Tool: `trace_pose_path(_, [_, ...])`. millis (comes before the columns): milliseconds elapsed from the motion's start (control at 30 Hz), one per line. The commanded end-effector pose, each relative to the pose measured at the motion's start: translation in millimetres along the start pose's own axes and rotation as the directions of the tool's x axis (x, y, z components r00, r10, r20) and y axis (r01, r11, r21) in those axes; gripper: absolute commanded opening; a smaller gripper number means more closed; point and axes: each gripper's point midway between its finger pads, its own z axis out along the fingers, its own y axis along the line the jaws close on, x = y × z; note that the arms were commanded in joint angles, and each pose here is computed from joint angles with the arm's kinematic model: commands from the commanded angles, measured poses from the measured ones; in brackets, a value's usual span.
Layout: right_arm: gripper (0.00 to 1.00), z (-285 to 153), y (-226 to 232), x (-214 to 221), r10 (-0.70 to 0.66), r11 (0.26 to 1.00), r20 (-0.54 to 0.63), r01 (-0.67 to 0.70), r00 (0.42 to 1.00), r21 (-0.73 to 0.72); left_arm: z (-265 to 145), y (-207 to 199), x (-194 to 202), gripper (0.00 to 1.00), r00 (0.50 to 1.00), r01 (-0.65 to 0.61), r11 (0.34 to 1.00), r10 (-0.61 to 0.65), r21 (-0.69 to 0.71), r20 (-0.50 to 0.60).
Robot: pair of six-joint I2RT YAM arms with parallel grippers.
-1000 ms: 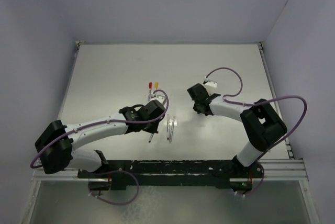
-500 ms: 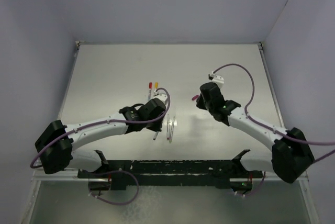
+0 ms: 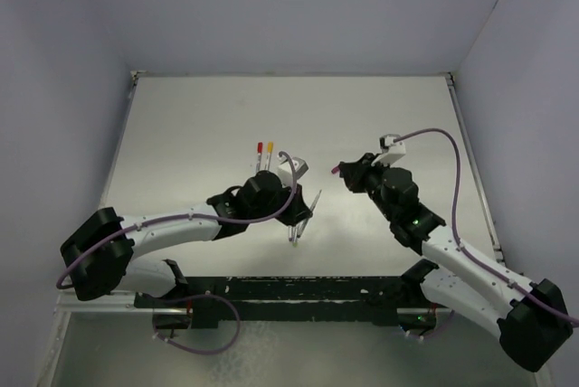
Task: Insert the pens into the pen caps
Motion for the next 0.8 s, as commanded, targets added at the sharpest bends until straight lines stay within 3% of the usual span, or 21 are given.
trace_pose_path(0, [0.0,-8.6,34.5,-38.0,0.019,0.98,0.191,0.019,0.981,-0.197,-5.5,-55.1,-50.1,0.0,0.979,-0.048,0.968,-0.003,0.247,0.204])
trace_pose_path(267, [0.0,-17.0,38.9,-56.4,0.193,0.953,0.321,-0.099,0.927,-0.286,-10.9,-64.4,-64.9,0.0,0.958,-0.061,0.953,-0.028,0.296,0.286])
trace_pose_path(767, [0.0,-26.9,45.9,-65.8,0.379,0.889,0.326,-0.243,0.866,-0.387,-7.7,-54.9,-81.5,0.0,0.93,-0.068,0.969,-0.024,0.236,0.367])
